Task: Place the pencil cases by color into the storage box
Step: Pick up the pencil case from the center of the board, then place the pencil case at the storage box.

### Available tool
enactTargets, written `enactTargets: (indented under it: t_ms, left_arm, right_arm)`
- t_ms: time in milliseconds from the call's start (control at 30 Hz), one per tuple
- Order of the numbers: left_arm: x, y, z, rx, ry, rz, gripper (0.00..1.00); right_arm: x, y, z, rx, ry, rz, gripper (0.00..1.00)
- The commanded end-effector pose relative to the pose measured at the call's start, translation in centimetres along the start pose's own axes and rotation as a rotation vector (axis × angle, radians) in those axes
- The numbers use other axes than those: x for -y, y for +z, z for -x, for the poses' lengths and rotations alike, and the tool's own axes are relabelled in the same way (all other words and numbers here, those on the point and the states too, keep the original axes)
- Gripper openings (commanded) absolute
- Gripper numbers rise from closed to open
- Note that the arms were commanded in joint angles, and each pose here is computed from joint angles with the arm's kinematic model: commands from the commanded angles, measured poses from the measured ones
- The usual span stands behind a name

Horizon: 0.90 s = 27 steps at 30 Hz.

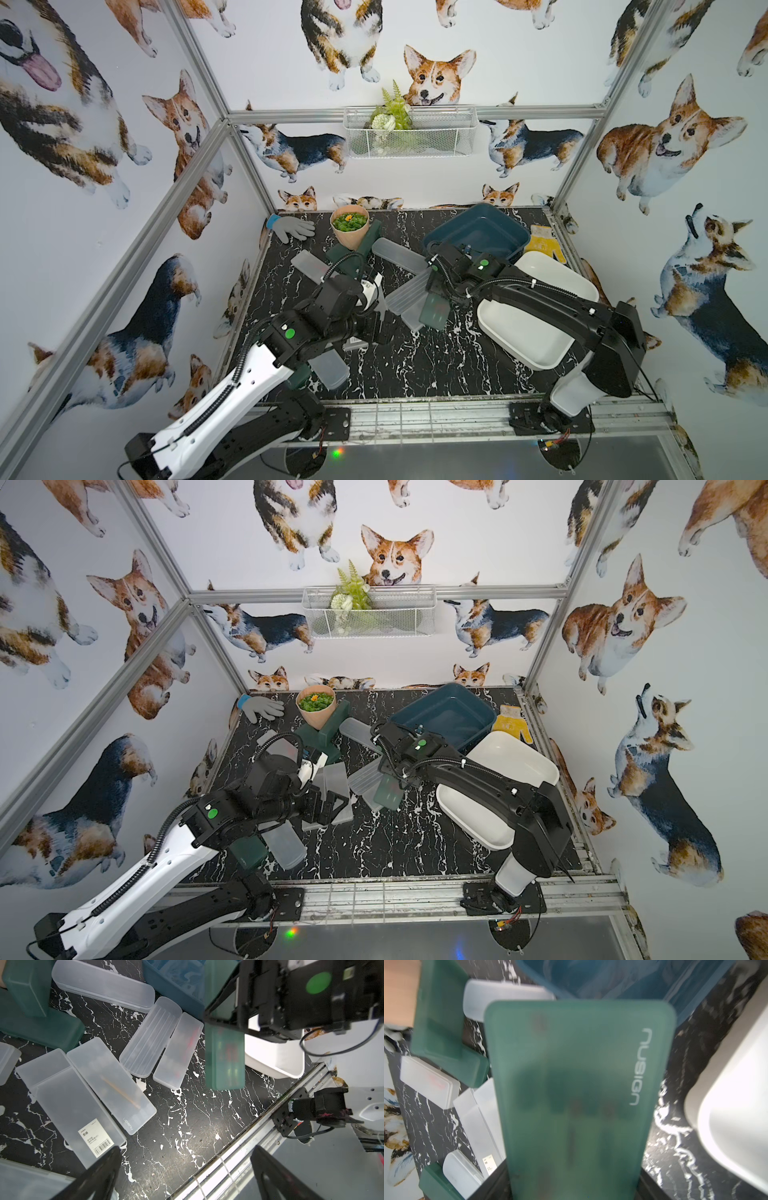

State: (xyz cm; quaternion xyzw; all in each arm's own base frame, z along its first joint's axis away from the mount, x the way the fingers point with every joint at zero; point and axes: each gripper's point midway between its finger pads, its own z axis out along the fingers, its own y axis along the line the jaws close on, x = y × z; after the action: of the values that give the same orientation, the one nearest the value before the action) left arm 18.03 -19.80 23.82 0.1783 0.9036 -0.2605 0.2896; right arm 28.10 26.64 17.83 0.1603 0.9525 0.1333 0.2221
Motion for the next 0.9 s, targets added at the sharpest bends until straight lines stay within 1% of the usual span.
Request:
enactTargets:
  t_ms: [0, 67, 200, 267, 400, 500, 667, 767, 800, 867]
  left_arm:
    - [0.5, 0.5, 0.4, -0.038, -0.048, -0.051, 0.99]
    - [0.5, 1.1, 0.6, -0.057, -0.058, -0.055, 0.99]
    - [0.4, 2.0, 0.9, -0.084, -0.051, -0.05, 0.99]
    - [0.5, 2.3, 1.2, -0.097, -0.041, -0.047, 0.99]
    - [0.8, 2.4, 1.9, -0.098, -0.017, -0.048, 0.99]
    - [1.4, 2.7, 2.1, -0.108, 0.014, -0.054, 0.99]
    - [2.6, 3.2, 1.8, -0.125, 0.074, -0.072, 0.99]
    - [3.2, 3.4, 1.7, -0.135, 0.097, -0.085, 0.99]
    - [3.3, 3.5, 1.7, -0.137, 0.1, -0.089, 0.99]
    - [3.5, 3.7, 1.7, -0.142, 0.108, -0.098, 0.99]
  right_arm:
    - [1.2, -1.1, 3.0, 0.049, -0.064, -0.006, 0.64]
    - [1.9, -1.5, 4.3, 0.065, -0.066, -0.013, 0.64]
    - [4.9, -2.6, 6.9, 0.102, -0.046, -0.058, 0.64]
    - [6.8, -3.3, 7.8, 0.119, -0.017, -0.074, 0.64]
    - [12.1, -4.8, 9.1, 0.15, 0.095, -0.111, 0.64]
    - [15.7, -5.5, 9.1, 0.158, 0.188, -0.131, 0.64]
    - [19.7, -6.5, 8.4, 0.159, 0.237, -0.185, 0.64]
    - [21.3, -6.3, 7.6, 0.14, 0.256, -0.225, 0.65]
    - [21.6, -6.7, 7.5, 0.151, 0.269, -0.213, 0.65]
    - [22.2, -6.3, 7.0, 0.135, 0.286, -0.214, 0.65]
